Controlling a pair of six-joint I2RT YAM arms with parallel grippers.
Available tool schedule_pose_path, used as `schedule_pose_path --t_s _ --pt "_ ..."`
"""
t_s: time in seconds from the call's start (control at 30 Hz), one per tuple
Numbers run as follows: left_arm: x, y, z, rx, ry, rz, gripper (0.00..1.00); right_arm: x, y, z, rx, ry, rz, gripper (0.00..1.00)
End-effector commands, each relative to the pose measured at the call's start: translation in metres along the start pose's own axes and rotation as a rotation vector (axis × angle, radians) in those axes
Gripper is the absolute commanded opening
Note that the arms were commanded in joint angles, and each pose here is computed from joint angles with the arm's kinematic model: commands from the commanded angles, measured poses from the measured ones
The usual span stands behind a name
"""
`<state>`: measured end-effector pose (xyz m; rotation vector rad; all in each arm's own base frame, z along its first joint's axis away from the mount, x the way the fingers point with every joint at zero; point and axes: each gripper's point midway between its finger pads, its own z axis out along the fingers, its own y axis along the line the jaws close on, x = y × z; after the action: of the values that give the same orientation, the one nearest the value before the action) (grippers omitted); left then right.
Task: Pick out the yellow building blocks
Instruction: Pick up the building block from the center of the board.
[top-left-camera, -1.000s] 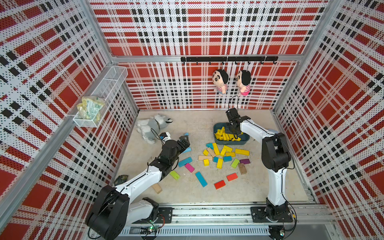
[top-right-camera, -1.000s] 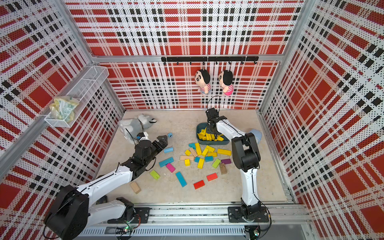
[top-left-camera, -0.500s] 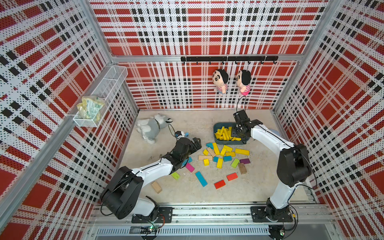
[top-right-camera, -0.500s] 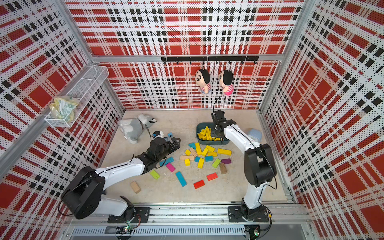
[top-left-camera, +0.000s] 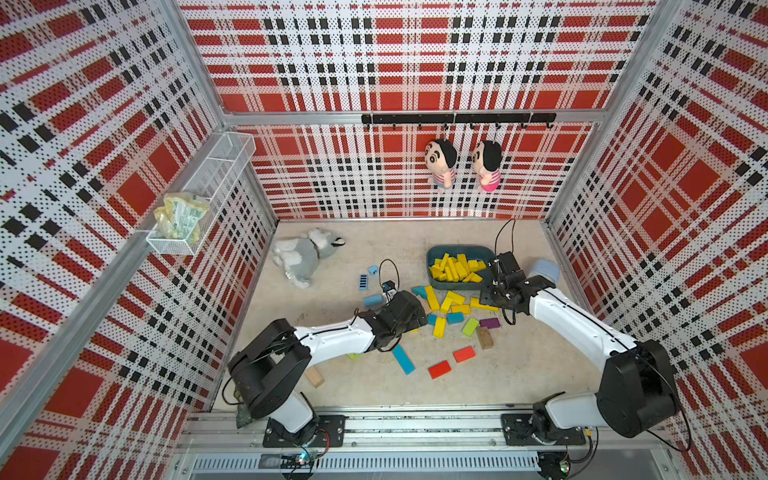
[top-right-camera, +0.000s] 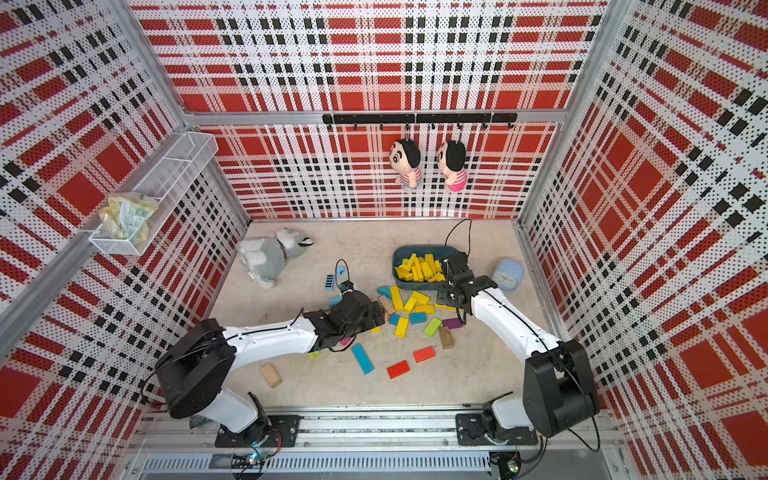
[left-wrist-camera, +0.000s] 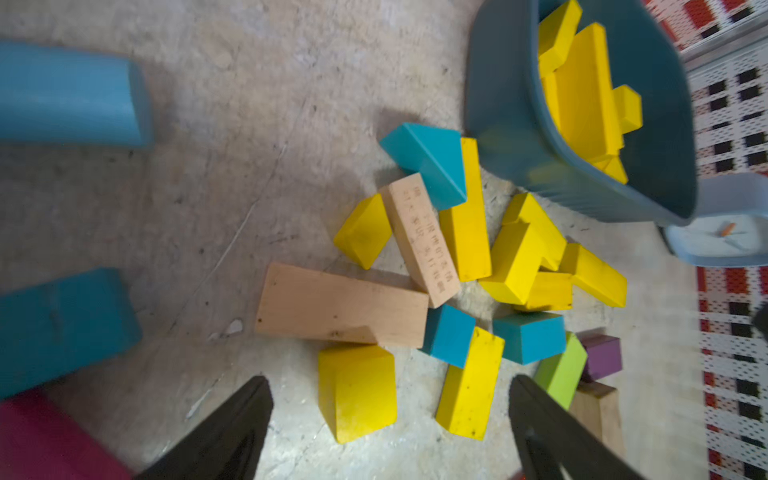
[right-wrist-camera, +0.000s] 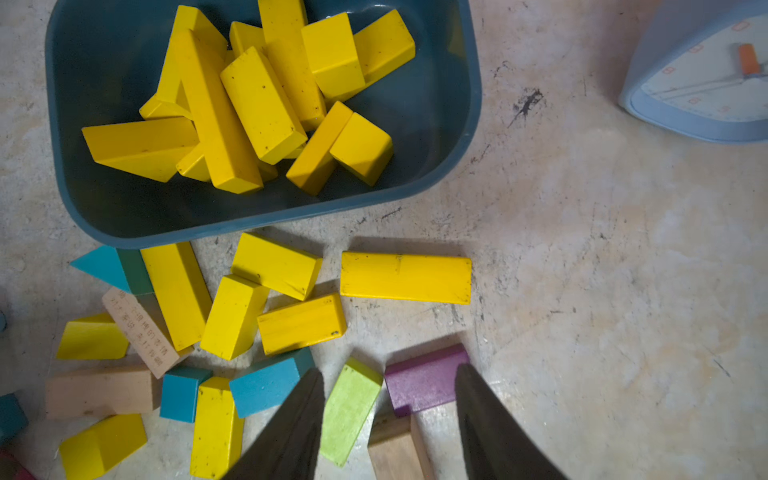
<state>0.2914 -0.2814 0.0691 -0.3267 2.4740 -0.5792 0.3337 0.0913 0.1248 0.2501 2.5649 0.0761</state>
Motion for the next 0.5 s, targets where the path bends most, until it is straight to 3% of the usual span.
schedule_pose_path --t_s 0.0,0.47 --pt "0.011 0.009 0.004 -0.104 0.021 0.033 0.89 -0.005 0.001 -0.011 -0.018 -0.047 0.015 0.54" --pt "0.021 0.011 0.027 -0.285 0.036 0.124 0.64 -0.002 -0.011 -0.023 0.002 -0.086 0.041 0.55"
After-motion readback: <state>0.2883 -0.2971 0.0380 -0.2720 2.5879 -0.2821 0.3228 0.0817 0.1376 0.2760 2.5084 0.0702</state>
